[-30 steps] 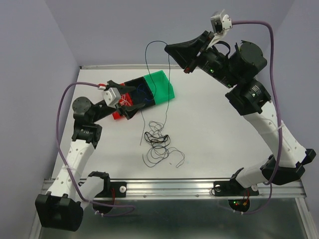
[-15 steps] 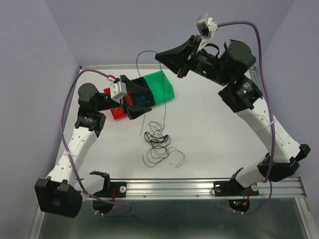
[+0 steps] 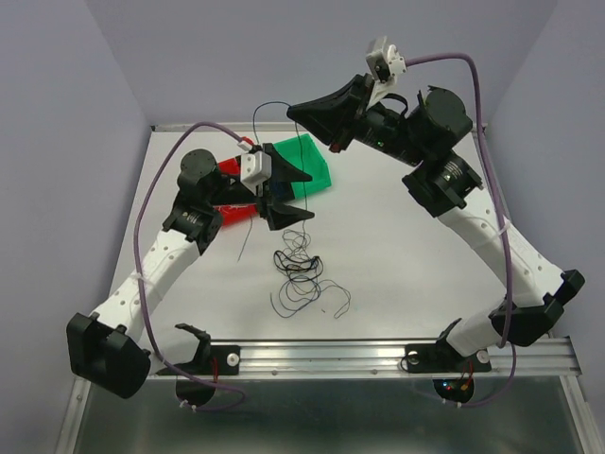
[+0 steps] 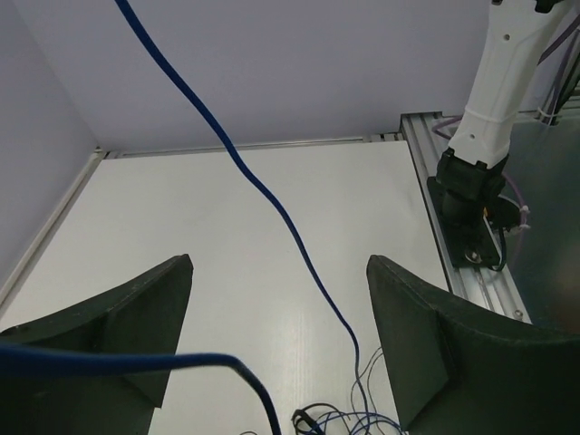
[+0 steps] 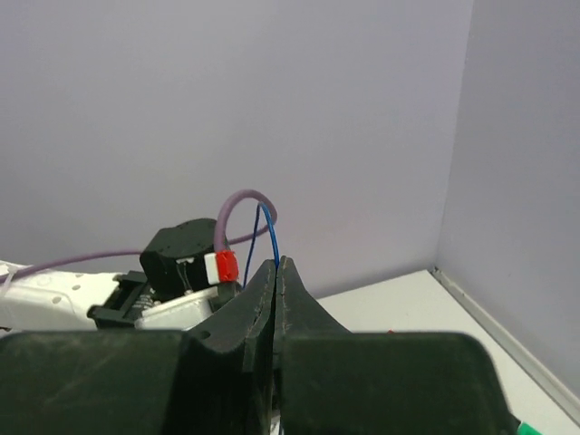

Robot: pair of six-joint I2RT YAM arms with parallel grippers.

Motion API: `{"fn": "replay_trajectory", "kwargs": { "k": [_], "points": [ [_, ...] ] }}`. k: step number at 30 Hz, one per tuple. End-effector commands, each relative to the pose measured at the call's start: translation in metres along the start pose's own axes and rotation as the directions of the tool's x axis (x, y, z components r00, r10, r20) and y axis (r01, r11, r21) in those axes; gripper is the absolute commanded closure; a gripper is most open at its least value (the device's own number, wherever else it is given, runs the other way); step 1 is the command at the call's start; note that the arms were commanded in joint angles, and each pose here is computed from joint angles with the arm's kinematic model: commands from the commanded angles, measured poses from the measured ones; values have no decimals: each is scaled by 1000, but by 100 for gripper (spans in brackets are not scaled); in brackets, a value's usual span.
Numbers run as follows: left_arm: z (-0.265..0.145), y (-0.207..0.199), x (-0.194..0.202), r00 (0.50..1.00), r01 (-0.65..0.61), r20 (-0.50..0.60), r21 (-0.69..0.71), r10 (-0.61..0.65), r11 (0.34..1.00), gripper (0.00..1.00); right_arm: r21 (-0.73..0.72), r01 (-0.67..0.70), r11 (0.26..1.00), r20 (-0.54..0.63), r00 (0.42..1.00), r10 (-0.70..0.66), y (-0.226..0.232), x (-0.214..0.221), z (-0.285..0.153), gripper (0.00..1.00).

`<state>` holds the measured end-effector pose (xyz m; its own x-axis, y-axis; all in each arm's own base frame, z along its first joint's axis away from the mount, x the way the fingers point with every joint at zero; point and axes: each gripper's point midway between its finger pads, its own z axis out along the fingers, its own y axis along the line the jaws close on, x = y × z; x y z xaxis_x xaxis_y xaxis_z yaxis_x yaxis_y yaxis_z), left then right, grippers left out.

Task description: Untangle the cables

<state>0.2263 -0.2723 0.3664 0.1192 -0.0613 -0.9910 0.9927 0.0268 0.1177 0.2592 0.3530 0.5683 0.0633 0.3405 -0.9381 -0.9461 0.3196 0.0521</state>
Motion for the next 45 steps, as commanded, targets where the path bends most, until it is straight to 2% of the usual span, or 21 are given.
{"fn": "replay_trajectory", "kwargs": {
  "k": [1, 3, 7, 15, 18, 22, 33, 35, 36, 38, 43, 45],
  "points": [
    [11, 6, 3, 1000, 7, 14, -35, -6, 999, 12, -69, 107, 992, 220, 971, -89, 24, -57, -12, 99],
    [18, 6, 8, 1000, 27, 16, -33, -26, 999, 15, -82, 125, 989, 273, 957, -98, 27, -60, -15, 99],
    [29, 3, 20, 999, 42, 10, -17, -42, 999, 42, -91, 144, 985, 343, 933, -105, 35, -73, -23, 99],
    [33, -6, 50, 998, 50, -24, -5, -50, 999, 48, -53, 176, 983, 434, 890, -136, 35, -96, -30, 100],
    [30, -8, 62, 998, 52, -38, -13, -52, 999, 54, -32, 186, 982, 457, 876, -151, 34, -103, -33, 100],
    [28, -11, 70, 998, 47, -44, -14, -48, 999, 67, 0, 190, 982, 477, 863, -166, 32, -111, -38, 99],
    [27, -16, 77, 997, 53, -49, 12, -52, 999, 69, 114, 177, 978, 527, 823, -211, 21, -134, -51, 99],
    [28, -17, 77, 997, 56, -48, 22, -55, 998, 81, 132, 168, 977, 538, 815, -213, 18, -140, -52, 99],
    [28, -17, 78, 997, 59, -49, 21, -58, 998, 91, 145, 162, 976, 539, 814, -216, 15, -140, -52, 99],
    [27, -15, 73, 998, 47, -41, 9, -47, 999, 100, 158, 157, 975, 546, 809, -218, 12, -143, -49, 99],
    [25, -11, 62, 999, 44, -30, -40, -46, 998, 100, 176, 148, 973, 549, 806, -222, 8, -144, -48, 99],
    [24, 3, 46, 999, 12, -28, -108, -15, 994, 100, 198, 146, 969, 562, 793, -234, 6, -153, -50, 99]
  ]
}}
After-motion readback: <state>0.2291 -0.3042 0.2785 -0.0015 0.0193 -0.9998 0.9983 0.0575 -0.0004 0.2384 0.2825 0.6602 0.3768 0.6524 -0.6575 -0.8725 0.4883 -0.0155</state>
